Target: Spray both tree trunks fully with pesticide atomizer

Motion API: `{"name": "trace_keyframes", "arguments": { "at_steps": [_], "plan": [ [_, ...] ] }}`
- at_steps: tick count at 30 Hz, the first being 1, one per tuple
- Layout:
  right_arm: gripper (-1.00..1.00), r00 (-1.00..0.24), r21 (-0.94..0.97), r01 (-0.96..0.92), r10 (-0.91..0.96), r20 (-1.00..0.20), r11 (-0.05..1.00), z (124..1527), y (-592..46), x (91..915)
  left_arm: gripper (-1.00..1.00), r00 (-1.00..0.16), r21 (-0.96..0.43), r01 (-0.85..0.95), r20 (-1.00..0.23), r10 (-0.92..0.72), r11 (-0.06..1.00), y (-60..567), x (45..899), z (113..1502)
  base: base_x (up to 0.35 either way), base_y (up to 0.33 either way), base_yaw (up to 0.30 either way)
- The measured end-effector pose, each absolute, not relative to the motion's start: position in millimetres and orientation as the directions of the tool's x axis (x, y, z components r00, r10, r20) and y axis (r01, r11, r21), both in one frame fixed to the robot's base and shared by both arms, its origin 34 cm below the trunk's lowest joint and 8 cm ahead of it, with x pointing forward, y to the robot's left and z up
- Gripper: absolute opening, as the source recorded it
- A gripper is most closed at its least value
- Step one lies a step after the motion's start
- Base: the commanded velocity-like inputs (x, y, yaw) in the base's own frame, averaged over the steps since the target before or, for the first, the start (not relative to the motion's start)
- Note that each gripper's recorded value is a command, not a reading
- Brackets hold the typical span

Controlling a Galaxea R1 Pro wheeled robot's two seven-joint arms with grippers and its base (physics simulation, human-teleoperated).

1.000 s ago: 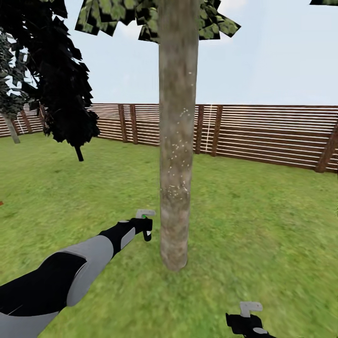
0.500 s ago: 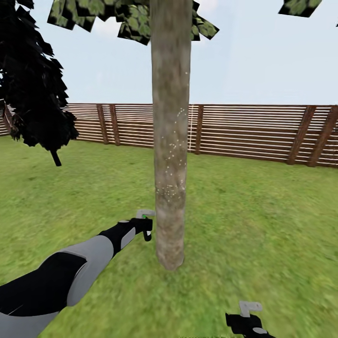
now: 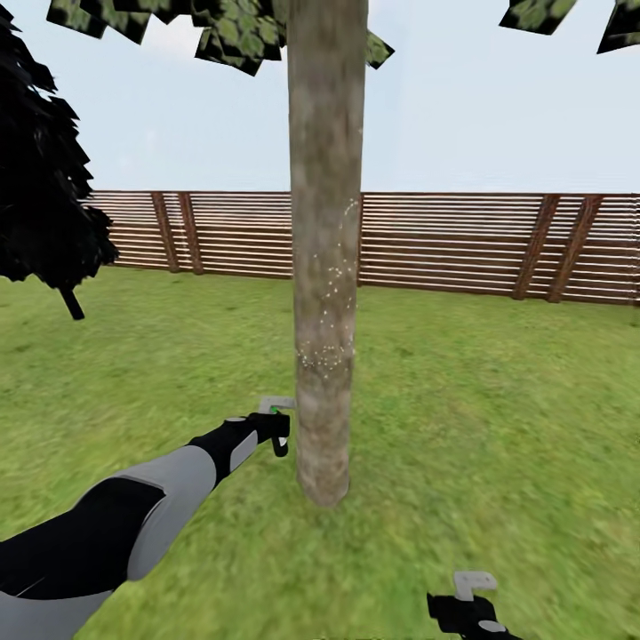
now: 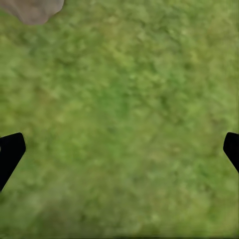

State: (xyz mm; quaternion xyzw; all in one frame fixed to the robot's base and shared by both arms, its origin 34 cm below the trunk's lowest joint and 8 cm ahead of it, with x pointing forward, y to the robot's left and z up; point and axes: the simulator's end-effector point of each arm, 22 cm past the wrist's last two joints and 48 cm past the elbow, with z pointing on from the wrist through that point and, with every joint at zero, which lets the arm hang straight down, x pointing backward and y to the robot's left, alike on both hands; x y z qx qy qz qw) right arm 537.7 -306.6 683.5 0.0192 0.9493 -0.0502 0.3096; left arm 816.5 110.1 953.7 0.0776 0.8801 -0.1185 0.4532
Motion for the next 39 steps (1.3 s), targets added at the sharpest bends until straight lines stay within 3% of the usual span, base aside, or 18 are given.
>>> {"name": "trace_keyframes", "arguments": {
  "at_steps": [14, 21, 39],
  "plan": [
    [1.00, -0.818, -0.085, 0.066, 0.005, -0.575, 0.994, 675.7, -306.7, 532.3, -1.00, -0.592, -0.143, 0.242, -0.806, 0.029, 0.960, 109.7, 816.2, 940.5, 0.000, 0.059, -0.182],
    [1.00, -0.822, -0.086, 0.064, 0.004, -0.569, 0.994, 673.1, -306.6, 530.0, -1.00, -0.597, -0.145, 0.241, -0.802, 0.029, 0.960, 109.8, 815.8, 936.7, 0.000, 0.313, -0.038],
    [1.00, -0.825, -0.084, 0.063, 0.004, -0.565, 0.994, 671.2, -305.8, 528.4, -1.00, -0.601, -0.145, 0.241, -0.799, 0.030, 0.960, 109.7, 815.6, 933.6, 0.000, 0.348, -0.207]
  ]
}}
